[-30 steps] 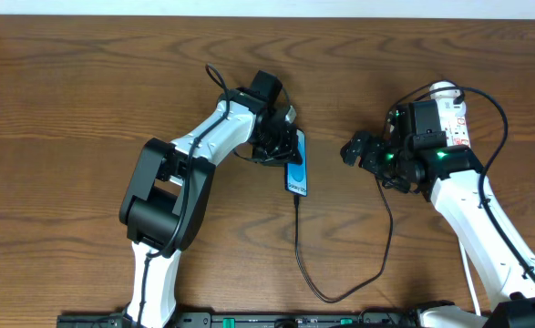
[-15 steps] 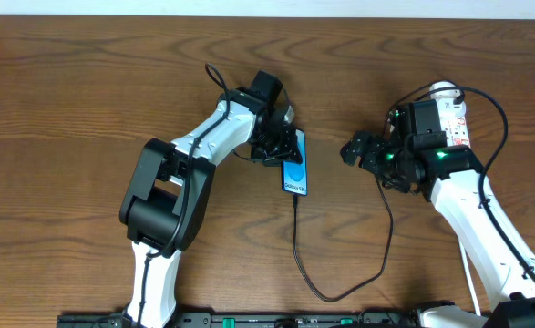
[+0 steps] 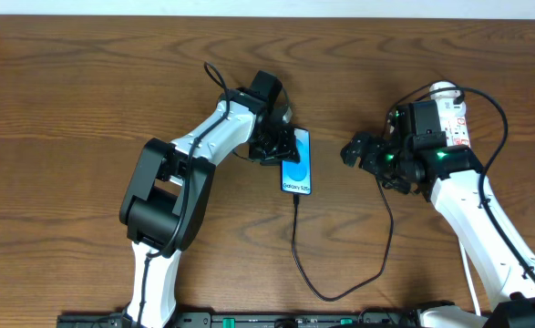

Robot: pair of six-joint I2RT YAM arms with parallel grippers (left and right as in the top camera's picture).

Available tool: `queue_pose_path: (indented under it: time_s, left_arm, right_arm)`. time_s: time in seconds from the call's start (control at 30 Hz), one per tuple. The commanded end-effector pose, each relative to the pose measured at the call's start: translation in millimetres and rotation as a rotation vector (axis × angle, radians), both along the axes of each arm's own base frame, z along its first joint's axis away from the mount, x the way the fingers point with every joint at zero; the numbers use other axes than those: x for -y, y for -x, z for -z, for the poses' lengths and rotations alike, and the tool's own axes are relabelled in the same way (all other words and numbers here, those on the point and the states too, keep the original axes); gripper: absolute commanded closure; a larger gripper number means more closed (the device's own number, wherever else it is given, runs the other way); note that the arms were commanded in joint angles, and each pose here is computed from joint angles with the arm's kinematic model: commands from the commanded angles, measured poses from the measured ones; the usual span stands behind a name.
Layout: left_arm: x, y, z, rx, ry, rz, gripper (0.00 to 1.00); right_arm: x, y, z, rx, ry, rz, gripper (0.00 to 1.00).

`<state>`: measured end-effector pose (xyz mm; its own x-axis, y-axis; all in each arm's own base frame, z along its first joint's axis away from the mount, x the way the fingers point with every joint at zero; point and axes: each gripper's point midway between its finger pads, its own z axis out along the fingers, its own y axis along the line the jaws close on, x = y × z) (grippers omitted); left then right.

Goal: Plug charger to phone and switch on socket
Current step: 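Lower the plugged phone flat onto the table with the left gripper, then release the phone and move the right gripper to the power strip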

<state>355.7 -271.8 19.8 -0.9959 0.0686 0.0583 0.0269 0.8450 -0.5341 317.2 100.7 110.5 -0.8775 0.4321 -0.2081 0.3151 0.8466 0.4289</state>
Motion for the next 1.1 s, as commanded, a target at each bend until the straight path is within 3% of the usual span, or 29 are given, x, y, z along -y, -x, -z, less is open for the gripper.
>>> queue_pose_path:
  time_s: [0.0,0.57,0.67,0.73,0.8,1.07]
  left_arm:
    - [-4,-1,7,0.008,-0.035,0.004,0.66]
    - [-36,-1,15,0.038,-0.207,0.021,0.65]
    - [-43,-6,1,0.058,-0.202,0.036,0.45]
    - [-51,-16,-17,0.095,-0.199,0.017,0.23]
    - [-63,-27,-36,0.142,-0.217,-0.016,0.12]
    - [-134,-54,-140,0.439,-0.387,-0.188,0.11]
  right_arm:
    - [3,-2,-4,0.01,-0.002,0.018,0.01]
    - [10,5,1,-0.016,0.049,0.009,0.01]
    - [11,4,1,-0.006,0.058,-0.012,0.01]
    - [12,3,-1,0.003,0.062,-0.021,0.01]
    - [15,1,-4,0.011,0.07,-0.035,0.01]
    - [47,-16,-52,-0.008,0.138,-0.072,0.01]
